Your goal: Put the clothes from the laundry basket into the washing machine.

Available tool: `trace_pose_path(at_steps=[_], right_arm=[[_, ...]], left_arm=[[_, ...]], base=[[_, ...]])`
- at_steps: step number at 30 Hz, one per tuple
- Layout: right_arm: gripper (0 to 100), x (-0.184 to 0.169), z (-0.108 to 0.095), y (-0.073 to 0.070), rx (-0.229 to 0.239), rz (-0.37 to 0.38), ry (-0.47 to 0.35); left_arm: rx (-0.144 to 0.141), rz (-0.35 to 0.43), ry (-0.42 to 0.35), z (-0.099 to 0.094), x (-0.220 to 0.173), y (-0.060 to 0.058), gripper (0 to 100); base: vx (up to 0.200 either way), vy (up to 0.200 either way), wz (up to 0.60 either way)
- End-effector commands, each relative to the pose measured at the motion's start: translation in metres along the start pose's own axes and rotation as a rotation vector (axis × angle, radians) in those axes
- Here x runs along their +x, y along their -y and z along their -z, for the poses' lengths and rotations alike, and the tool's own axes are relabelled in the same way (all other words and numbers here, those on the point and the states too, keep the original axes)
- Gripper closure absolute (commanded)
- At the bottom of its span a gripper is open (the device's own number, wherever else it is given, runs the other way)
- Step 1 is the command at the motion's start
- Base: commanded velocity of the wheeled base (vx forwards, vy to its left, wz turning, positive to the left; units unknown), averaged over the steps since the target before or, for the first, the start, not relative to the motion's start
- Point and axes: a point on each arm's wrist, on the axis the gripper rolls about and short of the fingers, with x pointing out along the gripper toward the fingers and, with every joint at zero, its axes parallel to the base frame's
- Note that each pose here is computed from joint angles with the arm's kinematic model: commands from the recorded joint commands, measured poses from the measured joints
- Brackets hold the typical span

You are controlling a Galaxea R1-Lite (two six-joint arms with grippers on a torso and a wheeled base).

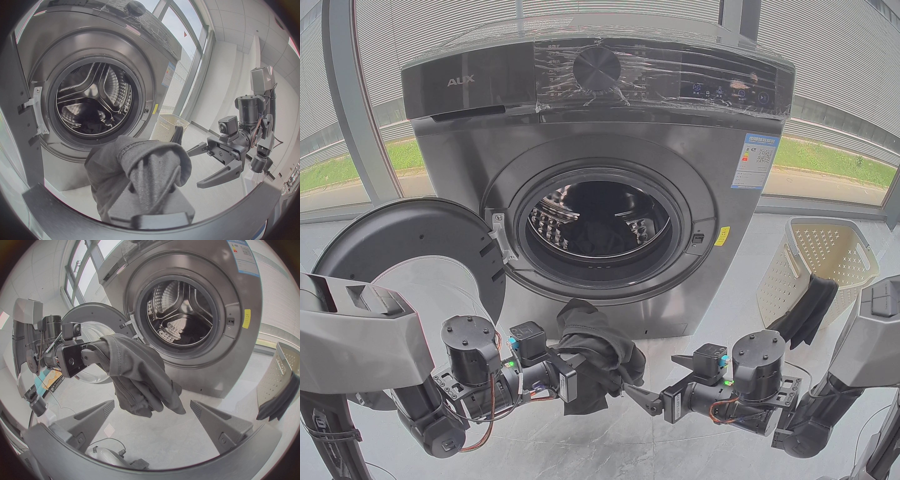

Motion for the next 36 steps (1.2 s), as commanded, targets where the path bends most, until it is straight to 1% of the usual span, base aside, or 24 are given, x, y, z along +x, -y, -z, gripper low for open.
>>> trace_pose_path(at_steps=[1, 7, 11, 12, 16, 17, 19, 24, 36], right_arm=[[0, 0.017, -0.001, -0.008, -0.006, -0.025, 0.03], [0, 0.032, -0.005, -0.009, -0.002, -0.027, 0.065], [0, 0.035, -0.008, -0.009, -0.001, -0.029, 0.082], [0, 0.037, -0.014, -0.01, 0.002, -0.033, 0.112], [0, 0.037, -0.018, -0.01, 0.004, -0.034, 0.127], [0, 0.037, -0.022, -0.008, 0.008, -0.029, 0.147], [0, 0.038, -0.024, -0.008, 0.009, -0.024, 0.155], [0, 0.038, -0.025, -0.006, 0.011, -0.018, 0.156], [0, 0.035, -0.014, -0.005, -0.001, -0.014, 0.112]], left_arm=[[-0.001, 0.003, -0.004, 0.001, -0.001, 0.001, 100], [-0.001, 0.003, -0.004, 0.0, -0.002, 0.002, 100], [-0.001, 0.003, -0.004, 0.0, -0.002, 0.002, 100], [-0.002, 0.003, -0.007, 0.001, -0.002, 0.002, 100], [-0.001, 0.005, -0.011, 0.002, -0.003, 0.002, 100], [-0.002, 0.007, -0.02, 0.004, -0.004, 0.002, 100], [-0.003, 0.008, -0.026, 0.005, -0.004, 0.003, 100], [-0.001, 0.008, -0.025, 0.005, -0.004, 0.003, 100], [-0.001, 0.004, -0.014, 0.003, -0.003, 0.001, 100]], base=[[0.0, 0.0, 0.0], [0.0, 0.0, 0.0], [0.0, 0.0, 0.0], [0.0, 0.0, 0.0], [0.0, 0.0, 0.0], [0.0, 0.0, 0.0], [0.0, 0.0, 0.0], [0.0, 0.0, 0.0], [0.0, 0.0, 0.0]])
